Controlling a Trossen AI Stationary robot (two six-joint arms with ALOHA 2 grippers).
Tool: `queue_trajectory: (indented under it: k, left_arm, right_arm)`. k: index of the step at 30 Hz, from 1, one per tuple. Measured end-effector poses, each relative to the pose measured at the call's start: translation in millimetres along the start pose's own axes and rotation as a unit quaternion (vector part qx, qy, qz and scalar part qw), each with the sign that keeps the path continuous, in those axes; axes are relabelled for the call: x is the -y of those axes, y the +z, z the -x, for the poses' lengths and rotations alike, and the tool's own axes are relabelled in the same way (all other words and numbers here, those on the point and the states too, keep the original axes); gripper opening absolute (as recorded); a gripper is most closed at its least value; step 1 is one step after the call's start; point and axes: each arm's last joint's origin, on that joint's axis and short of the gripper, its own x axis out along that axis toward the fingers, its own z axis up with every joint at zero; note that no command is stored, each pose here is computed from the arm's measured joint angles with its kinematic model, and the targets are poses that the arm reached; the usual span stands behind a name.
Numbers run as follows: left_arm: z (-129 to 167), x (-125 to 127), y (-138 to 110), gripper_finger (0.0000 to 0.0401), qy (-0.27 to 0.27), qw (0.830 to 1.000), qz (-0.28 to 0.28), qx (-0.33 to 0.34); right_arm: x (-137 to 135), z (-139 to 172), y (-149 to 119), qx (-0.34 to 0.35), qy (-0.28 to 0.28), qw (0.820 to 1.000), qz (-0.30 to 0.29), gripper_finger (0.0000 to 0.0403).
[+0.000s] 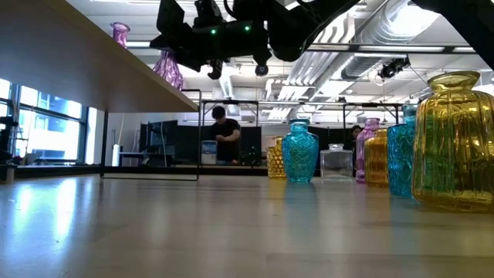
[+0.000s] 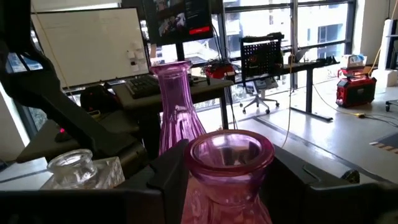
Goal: Sort vases onto shelf
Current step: Put the left violet flower vase on the shelf
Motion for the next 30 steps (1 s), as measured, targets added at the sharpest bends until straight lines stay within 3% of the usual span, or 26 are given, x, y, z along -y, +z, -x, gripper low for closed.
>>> queue_trajectory:
  k: [8, 16, 21, 30]
  left_arm:
    - [0, 0, 0, 0.0000, 0.000, 1.000, 0.000, 0.000]
    - [0, 0, 0, 0.0000, 0.000, 1.000, 0.000, 0.000]
    - [0, 0, 0, 0.0000, 0.000, 1.000, 0.000, 0.000]
    - [0, 0, 0, 0.0000, 0.000, 1.000, 0.000, 0.000]
  right_arm:
    - [-2, -3, 8, 0.004, 0.003, 1.000, 0.001, 0.0158]
    - [-5, -2, -4, -0.061, 0.008, 0.998, -0.012, 0.0158]
    - [-8, -1, -5, -0.067, 0.015, 0.998, -0.012, 0.0158]
    - [0, -3, -5, -0.078, 0.047, 0.994, -0.052, 0.0175]
